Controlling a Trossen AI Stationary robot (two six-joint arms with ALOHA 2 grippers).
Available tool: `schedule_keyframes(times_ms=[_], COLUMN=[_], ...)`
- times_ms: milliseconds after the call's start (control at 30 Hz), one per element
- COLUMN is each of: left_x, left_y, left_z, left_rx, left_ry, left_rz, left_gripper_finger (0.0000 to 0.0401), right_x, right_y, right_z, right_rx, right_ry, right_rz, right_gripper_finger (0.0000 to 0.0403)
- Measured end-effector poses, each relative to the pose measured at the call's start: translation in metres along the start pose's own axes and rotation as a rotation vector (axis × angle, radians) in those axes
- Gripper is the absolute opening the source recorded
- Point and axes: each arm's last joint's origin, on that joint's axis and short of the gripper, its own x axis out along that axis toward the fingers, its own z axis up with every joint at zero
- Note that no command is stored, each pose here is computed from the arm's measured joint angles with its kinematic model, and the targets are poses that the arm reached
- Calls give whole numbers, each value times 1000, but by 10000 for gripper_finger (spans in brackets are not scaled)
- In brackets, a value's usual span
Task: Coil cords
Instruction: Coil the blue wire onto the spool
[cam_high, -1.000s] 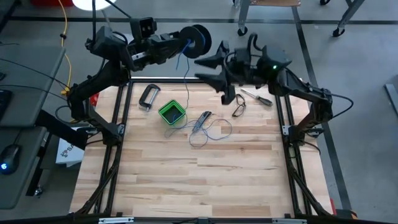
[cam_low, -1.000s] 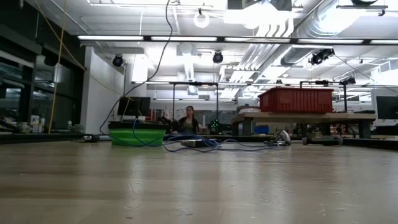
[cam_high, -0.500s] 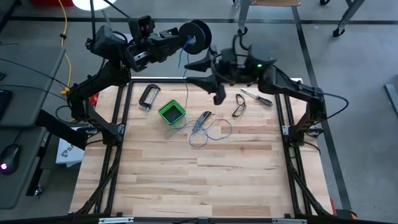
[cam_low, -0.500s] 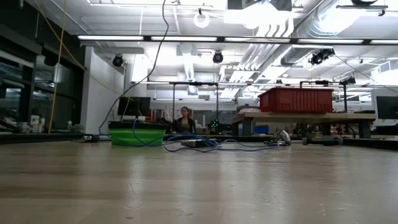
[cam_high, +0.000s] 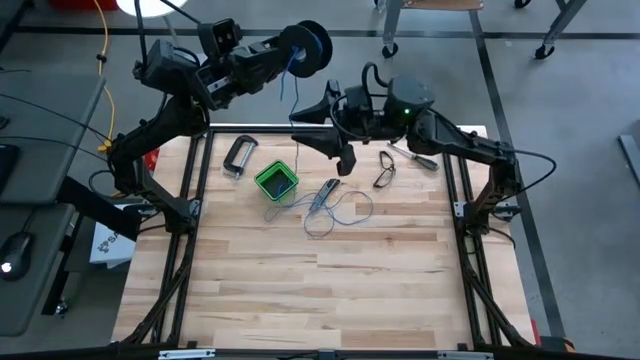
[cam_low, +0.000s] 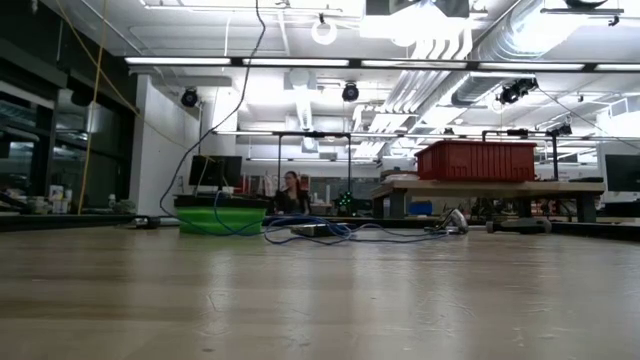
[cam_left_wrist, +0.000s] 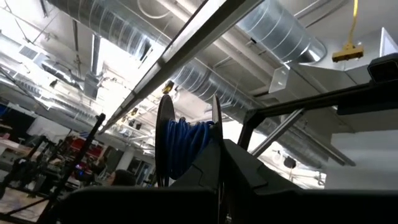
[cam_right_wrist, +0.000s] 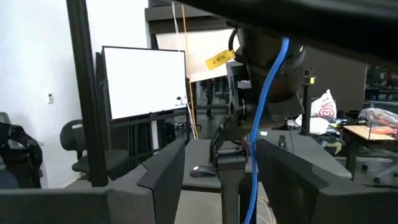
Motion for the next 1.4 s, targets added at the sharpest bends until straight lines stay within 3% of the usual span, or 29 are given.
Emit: schedule_keyframes(times_ms=[600,733,867,933,1167,1400], left_x=[0,0,-4,-8,-30,-45], left_y=[0,0,0,-1,-3,-14], left_z=[0,0,7,13,30,34], left_rx=[-4,4,27,56,92,36], left_ry=[-2,-2,0,4,99,170], left_rz=[-3,-4,4,28,210,323], left_gripper_finger=[0,0,0,0,0,0], right_x=[6,6,7,6,-5,-31], right_y=[-4,-4,0,4,29,40], right_z=[-8,-8,-11,-13,-11,18], right_rx=[5,5,13,24,7,-32], right_ry=[13,13,39,76,190,150], right_rz=[-60,-60,-50,-35,33,45], right_gripper_finger=[189,151,43,14,4,1])
